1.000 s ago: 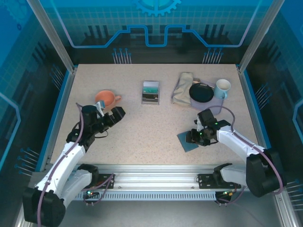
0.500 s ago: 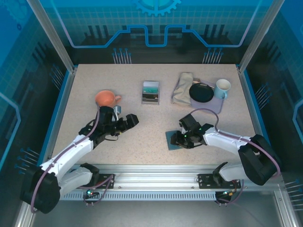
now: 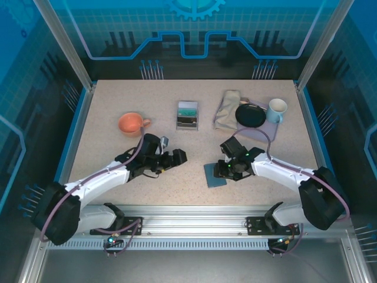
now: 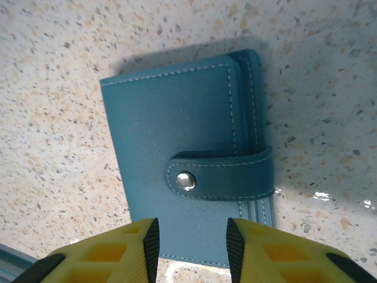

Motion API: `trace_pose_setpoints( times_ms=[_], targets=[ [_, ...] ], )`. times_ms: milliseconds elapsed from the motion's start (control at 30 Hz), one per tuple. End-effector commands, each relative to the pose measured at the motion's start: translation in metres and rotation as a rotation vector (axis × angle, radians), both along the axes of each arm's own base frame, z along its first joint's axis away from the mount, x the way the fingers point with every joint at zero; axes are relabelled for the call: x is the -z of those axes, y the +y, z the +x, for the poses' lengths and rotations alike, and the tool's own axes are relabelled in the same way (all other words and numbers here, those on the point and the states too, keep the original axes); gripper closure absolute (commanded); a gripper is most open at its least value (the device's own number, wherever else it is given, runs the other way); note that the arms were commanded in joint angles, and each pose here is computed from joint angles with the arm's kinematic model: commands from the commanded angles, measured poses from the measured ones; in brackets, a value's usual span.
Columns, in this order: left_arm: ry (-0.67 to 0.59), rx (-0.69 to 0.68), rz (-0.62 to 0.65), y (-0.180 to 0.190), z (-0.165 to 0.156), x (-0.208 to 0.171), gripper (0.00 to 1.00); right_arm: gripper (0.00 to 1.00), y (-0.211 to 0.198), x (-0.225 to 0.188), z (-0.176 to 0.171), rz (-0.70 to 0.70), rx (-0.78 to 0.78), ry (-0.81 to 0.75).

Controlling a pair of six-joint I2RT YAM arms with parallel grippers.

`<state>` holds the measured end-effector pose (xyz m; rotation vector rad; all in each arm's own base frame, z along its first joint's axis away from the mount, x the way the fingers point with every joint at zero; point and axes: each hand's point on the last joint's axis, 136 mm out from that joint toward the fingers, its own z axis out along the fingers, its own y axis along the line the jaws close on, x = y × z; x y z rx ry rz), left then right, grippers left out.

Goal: Put the credit cards into the card holder

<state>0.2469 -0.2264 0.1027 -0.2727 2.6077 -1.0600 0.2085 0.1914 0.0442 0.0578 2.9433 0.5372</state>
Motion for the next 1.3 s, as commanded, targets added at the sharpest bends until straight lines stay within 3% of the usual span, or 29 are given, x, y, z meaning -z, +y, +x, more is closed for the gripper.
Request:
trace_pose_setpoints(
  times_ms=[0,200,467,667,900,1267],
  targets=[
    [-0.005,0.017,-0.043,-0.021,0.004,-0.012,0.04,0.64,0.008,0.005,-0.008,0.007,-0.076,0.048],
    [0.068,0.065,-0.052,-0.042,-0.007,0.007,0.11,0.67,0.025,0.015,-0.016,0.042,-0.090,0.070],
    [0.114,0.034,-0.037,-0.043,-0.003,0.017,0.18,0.71,0.058,-0.001,-0.018,0.212,-0.118,0.076],
    [0.149,0.027,-0.041,-0.045,-0.004,0.023,0.24,0.69,0.025,-0.006,-0.009,0.071,-0.097,0.024],
    [0.199,0.018,-0.050,-0.048,-0.007,0.026,0.36,0.71,0.022,-0.008,-0.003,0.109,-0.092,0.021],
    [0.223,0.043,-0.069,-0.057,-0.016,0.029,0.38,0.66,0.009,-0.010,0.019,-0.009,-0.123,0.005]
  ],
)
